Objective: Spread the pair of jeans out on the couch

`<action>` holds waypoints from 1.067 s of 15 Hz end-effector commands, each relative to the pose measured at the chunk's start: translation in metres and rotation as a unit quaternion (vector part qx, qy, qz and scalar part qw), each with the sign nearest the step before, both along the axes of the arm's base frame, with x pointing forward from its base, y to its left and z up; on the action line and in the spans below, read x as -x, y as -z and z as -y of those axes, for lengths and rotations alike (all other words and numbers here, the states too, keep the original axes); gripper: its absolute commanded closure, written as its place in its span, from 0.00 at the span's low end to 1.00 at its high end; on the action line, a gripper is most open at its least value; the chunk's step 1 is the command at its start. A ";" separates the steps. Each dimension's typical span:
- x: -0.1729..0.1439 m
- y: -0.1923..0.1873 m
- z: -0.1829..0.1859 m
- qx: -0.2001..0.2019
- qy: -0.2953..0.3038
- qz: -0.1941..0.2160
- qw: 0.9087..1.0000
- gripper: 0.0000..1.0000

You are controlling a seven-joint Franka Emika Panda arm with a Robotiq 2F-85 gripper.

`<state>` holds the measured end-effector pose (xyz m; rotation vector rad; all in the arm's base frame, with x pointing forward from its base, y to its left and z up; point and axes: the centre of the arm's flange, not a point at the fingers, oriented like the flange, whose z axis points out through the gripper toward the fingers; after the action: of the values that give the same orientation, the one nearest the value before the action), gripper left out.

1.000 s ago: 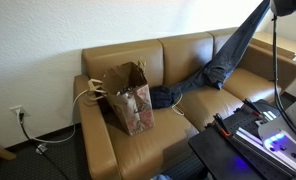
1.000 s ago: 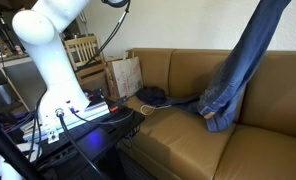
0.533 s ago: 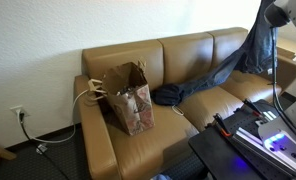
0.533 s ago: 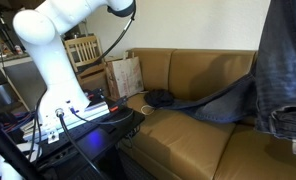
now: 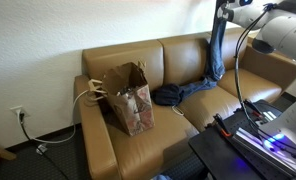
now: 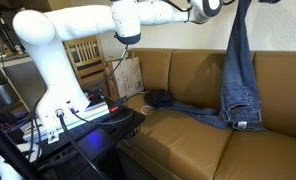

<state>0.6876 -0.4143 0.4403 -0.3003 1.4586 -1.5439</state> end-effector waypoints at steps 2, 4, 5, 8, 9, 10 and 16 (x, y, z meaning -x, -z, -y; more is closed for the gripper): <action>0.038 0.046 -0.037 -0.025 -0.106 -0.006 0.994 0.99; 0.039 0.049 -0.049 -0.052 -0.146 -0.009 0.988 0.99; 0.037 0.052 -0.058 -0.060 -0.161 -0.018 0.985 0.99; 0.016 0.070 -0.086 -0.102 -0.193 -0.055 0.974 0.99; 0.010 0.074 -0.098 -0.113 -0.199 -0.068 0.971 0.99; 0.002 0.081 -0.109 -0.124 -0.211 -0.078 0.966 0.99; -0.039 0.126 -0.178 -0.157 -0.287 -0.149 0.933 0.99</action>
<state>0.7948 -0.2032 0.3035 -0.6066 1.5870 -0.9205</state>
